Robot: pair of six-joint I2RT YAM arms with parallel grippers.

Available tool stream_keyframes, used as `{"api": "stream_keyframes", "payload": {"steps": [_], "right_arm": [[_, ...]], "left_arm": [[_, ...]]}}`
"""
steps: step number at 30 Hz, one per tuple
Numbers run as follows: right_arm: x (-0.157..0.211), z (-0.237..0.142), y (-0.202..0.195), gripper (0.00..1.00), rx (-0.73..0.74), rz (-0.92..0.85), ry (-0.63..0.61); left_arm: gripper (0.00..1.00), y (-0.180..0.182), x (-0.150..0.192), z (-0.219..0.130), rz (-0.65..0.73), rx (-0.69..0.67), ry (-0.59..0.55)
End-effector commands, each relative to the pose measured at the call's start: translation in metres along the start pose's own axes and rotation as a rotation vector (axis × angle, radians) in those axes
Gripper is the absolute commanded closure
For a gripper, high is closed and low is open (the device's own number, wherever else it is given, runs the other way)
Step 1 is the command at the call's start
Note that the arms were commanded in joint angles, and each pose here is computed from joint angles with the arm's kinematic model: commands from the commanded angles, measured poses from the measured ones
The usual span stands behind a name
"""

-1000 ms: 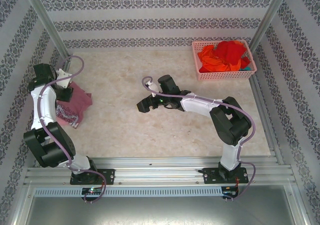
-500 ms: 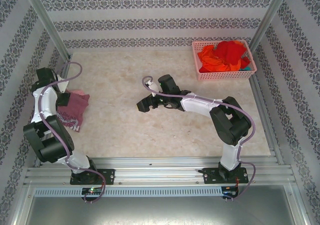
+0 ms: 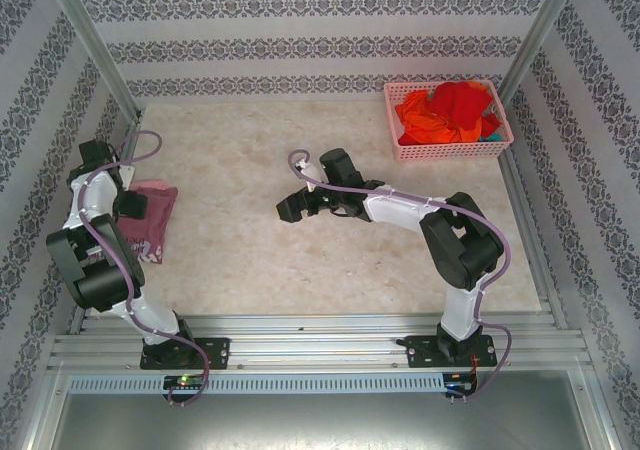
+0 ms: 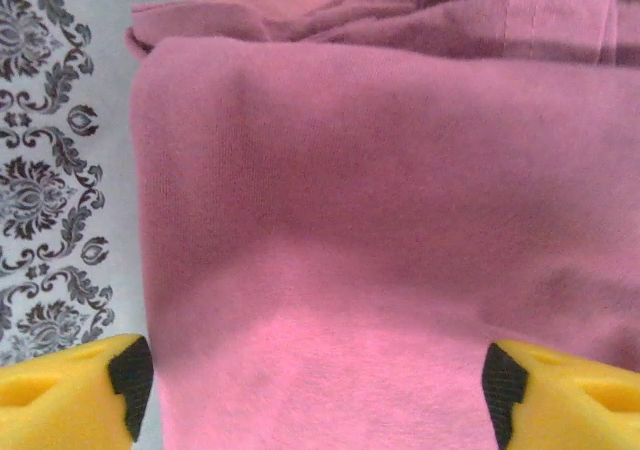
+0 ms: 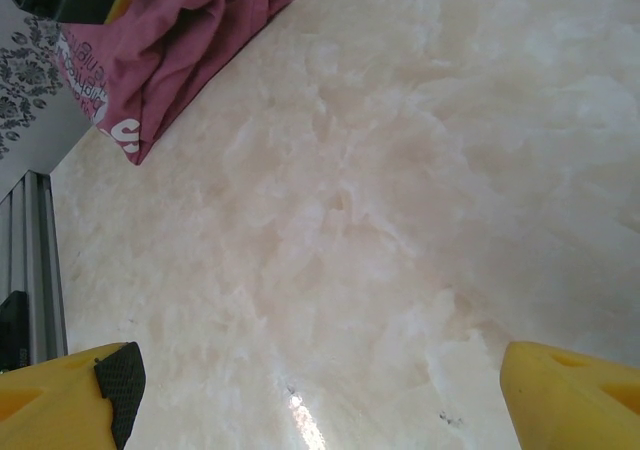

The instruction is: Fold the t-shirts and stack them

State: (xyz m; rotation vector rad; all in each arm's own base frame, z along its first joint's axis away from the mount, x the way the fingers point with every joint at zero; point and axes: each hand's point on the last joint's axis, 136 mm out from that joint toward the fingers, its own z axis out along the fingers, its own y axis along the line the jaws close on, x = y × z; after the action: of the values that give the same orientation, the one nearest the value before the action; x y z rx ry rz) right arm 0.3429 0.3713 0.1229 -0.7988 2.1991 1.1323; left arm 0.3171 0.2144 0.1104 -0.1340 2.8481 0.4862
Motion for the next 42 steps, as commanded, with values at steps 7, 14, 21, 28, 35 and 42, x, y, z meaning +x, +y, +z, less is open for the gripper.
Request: {"api": "stream_keyframes", "payload": {"steps": [7, 14, 21, 28, 35, 42], "right_arm": [[-0.001, 0.002, 0.0, 0.08, -0.032, 0.02, -0.009], [0.003, 0.001, -0.003, 0.08, -0.019, 0.03, -0.007], [0.007, -0.001, -0.006, 0.08, -0.007, 0.037, -0.008], [0.012, 0.001, -0.012, 0.09, 0.0, 0.058, -0.008], [0.014, 0.003, -0.017, 0.09, -0.003, 0.076, -0.001], [0.011, 0.002, -0.018, 0.09, -0.006, 0.083, -0.004]], "left_arm": [[0.0, -0.039, -0.047, -0.04, -0.323, 0.138, -0.17], [0.0, -0.099, -0.053, -0.013, -0.221, 0.131, -0.127], [0.01, -0.096, -0.035, 0.033, -0.104, -0.048, 0.069], [0.22, -0.089, -0.026, 0.054, -0.067, -0.13, 0.151], [0.66, -0.09, -0.027, 0.052, -0.068, -0.123, 0.145], [0.91, -0.083, -0.037, 0.037, -0.056, -0.129, 0.091]]}}
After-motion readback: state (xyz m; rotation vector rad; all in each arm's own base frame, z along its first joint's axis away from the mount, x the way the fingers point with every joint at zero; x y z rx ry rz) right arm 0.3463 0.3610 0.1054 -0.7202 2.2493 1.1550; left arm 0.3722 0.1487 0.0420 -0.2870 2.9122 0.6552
